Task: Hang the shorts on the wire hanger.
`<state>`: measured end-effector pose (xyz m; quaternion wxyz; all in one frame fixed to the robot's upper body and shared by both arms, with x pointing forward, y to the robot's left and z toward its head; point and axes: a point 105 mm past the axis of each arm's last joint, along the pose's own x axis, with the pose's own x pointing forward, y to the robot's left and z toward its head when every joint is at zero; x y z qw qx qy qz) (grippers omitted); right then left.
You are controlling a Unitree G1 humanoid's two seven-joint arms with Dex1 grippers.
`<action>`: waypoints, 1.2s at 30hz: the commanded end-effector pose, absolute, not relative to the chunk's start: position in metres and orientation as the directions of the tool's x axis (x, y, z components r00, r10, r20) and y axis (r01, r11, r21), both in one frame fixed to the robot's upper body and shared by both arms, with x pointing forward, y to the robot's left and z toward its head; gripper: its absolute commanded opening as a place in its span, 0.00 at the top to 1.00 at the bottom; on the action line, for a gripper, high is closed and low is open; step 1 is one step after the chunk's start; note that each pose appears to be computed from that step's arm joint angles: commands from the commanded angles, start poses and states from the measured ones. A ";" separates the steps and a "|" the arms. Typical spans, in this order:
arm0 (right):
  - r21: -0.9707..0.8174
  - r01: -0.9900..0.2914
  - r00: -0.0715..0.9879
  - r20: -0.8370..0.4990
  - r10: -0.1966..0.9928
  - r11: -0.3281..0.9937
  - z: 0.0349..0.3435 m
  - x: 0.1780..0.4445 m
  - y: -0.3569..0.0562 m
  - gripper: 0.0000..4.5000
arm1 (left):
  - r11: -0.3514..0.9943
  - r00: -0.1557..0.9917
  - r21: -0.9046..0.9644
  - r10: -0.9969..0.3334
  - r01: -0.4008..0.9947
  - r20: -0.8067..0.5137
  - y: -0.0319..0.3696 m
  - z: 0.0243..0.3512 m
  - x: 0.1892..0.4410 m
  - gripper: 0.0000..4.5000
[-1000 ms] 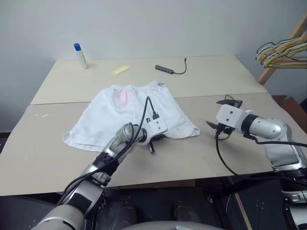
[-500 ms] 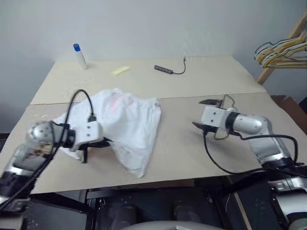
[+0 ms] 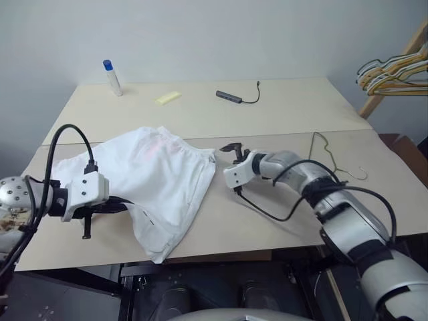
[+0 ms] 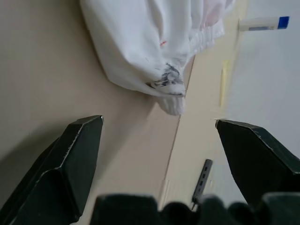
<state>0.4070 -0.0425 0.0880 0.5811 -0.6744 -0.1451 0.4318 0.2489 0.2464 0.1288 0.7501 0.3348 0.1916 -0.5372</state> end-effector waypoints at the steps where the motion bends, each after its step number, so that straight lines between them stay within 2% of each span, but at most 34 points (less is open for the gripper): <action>1: -0.933 -0.188 0.605 -0.357 0.712 -0.308 0.100 0.415 -0.034 0.00 | 0.186 0.369 0.340 -0.687 0.922 -0.626 0.243 0.144 0.247 1.00; 7: -0.926 -0.119 0.571 -0.360 0.738 -0.359 0.096 0.411 -0.013 0.00 | 0.188 0.358 0.321 -0.689 0.928 -0.630 0.241 0.139 0.242 1.00; 10: -0.920 -0.109 0.545 -0.373 0.751 -0.377 0.092 0.407 -0.004 0.13 | 0.194 0.358 0.316 -0.688 0.929 -0.631 0.241 0.138 0.241 1.00; 21: -0.918 -0.080 0.562 -0.362 0.744 -0.388 0.093 0.409 0.005 0.98 | 0.209 0.370 0.315 -0.676 0.926 -0.638 0.243 0.136 0.240 1.00; 26: -0.913 -0.065 0.657 -0.343 0.671 -0.403 0.096 0.424 -0.003 0.99 | 0.283 0.439 0.338 -0.643 0.898 -0.627 0.249 0.122 0.260 1.00; 31: -0.911 -0.067 0.775 -0.304 0.554 -0.406 0.108 0.445 -0.029 0.99 | 0.362 0.565 0.434 -0.518 0.825 -0.643 0.258 0.099 0.309 1.00; 36: -0.917 -0.115 0.856 -0.286 0.431 -0.381 0.115 0.459 -0.070 0.99 | 0.383 0.667 0.546 -0.464 0.745 -0.584 0.239 0.096 0.367 1.00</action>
